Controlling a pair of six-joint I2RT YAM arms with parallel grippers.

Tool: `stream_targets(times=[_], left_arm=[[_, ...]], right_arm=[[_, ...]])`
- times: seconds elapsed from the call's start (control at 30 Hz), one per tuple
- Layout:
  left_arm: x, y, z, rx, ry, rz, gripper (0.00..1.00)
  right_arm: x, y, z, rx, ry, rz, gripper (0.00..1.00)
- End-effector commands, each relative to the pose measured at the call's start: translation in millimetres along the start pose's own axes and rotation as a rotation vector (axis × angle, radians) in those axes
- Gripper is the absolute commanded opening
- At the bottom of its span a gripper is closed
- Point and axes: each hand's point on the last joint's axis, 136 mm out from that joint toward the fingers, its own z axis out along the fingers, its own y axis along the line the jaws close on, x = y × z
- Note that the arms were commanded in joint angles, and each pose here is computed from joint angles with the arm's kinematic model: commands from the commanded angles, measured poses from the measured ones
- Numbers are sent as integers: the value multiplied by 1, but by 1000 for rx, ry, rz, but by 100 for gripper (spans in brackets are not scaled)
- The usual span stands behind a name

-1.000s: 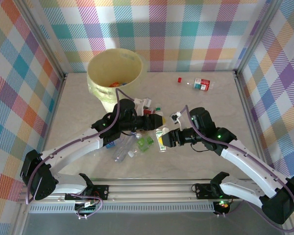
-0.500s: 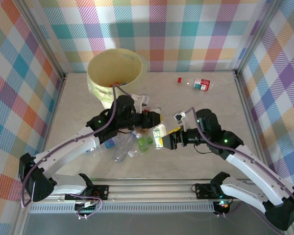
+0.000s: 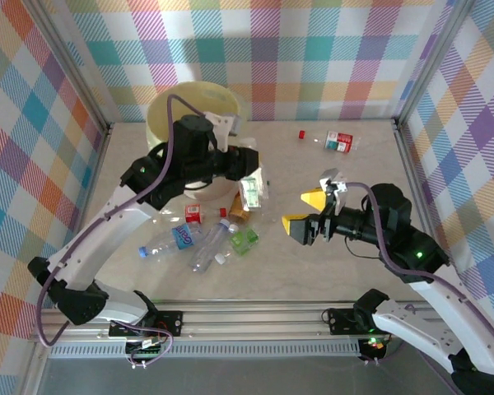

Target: Put the plastic bottles in the bin

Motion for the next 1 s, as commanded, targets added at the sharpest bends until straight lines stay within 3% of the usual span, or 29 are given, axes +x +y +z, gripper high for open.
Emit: stream_targets(times=[0.0, 0.27, 0.57, 0.77, 0.97], left_arm=[[-16, 21, -6, -96, 12, 57, 36], [-88, 61, -21, -199, -114, 32, 36], [-149, 118, -51, -243, -305, -101, 37], [-171, 157, -70, -332, -399, -133, 38], [-172, 192, -52, -341, -375, -180, 39]], right_arm=[[-41, 3, -14, 51, -142, -124, 100], [-78, 8, -11, 89, -239, -207, 100], [-74, 15, 27, 178, -240, -332, 100], [-71, 27, 46, 200, -241, -395, 100], [-66, 38, 59, 192, -225, -434, 100]])
